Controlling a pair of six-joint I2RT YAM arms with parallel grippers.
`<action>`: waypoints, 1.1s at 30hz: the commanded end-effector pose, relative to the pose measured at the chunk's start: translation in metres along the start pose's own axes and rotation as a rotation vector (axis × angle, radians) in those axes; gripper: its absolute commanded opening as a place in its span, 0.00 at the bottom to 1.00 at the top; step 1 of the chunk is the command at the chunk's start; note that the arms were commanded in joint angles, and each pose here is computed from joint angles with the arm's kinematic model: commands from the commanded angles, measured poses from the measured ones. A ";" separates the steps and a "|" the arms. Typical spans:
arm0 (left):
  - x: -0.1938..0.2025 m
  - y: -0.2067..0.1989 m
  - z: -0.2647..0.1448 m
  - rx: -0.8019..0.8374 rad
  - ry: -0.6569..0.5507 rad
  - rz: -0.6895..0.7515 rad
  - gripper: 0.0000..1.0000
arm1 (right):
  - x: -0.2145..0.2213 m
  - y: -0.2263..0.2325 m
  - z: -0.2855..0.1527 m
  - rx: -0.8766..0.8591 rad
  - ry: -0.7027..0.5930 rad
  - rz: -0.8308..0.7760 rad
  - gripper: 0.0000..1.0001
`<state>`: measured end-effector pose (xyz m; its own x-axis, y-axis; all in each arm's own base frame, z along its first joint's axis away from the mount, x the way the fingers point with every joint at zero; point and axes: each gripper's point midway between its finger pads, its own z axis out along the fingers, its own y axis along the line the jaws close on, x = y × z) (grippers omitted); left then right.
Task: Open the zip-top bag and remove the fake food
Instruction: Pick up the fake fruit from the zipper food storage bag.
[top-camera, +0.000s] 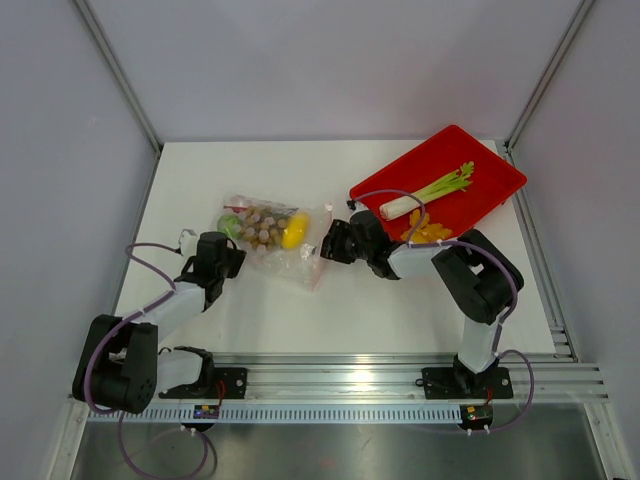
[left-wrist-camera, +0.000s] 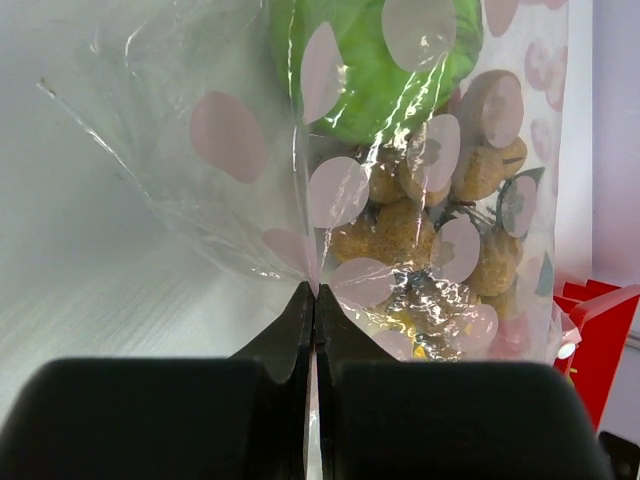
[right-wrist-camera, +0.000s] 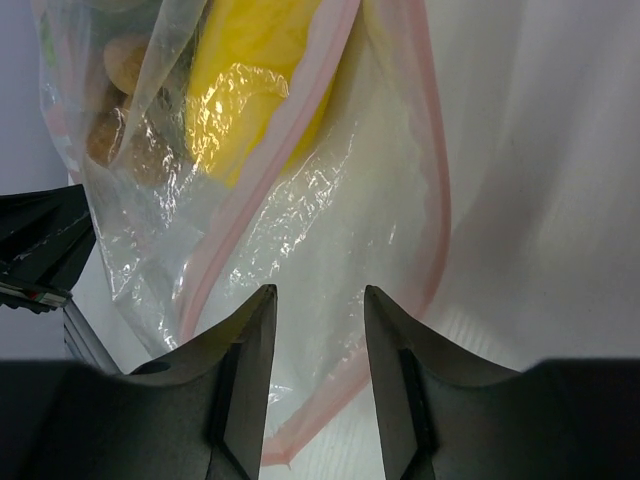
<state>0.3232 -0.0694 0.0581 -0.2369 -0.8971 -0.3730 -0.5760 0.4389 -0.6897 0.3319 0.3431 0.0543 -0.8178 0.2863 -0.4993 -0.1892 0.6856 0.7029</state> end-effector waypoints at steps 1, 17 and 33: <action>0.002 -0.016 -0.008 0.071 0.017 -0.007 0.00 | -0.015 0.029 0.009 -0.115 -0.048 -0.067 0.48; 0.017 -0.046 -0.037 0.246 0.100 0.032 0.18 | -0.018 0.030 0.011 -0.121 -0.059 -0.066 0.54; -0.023 -0.084 -0.062 0.383 -0.092 0.313 0.99 | -0.021 0.033 0.008 -0.123 -0.078 -0.040 0.57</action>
<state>0.3135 -0.0961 0.1256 -0.3473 -0.7839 -0.5147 -0.2612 0.6080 -0.7497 0.3378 0.3542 0.0548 -0.8054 0.2792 -0.5228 -0.2428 0.6493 0.7208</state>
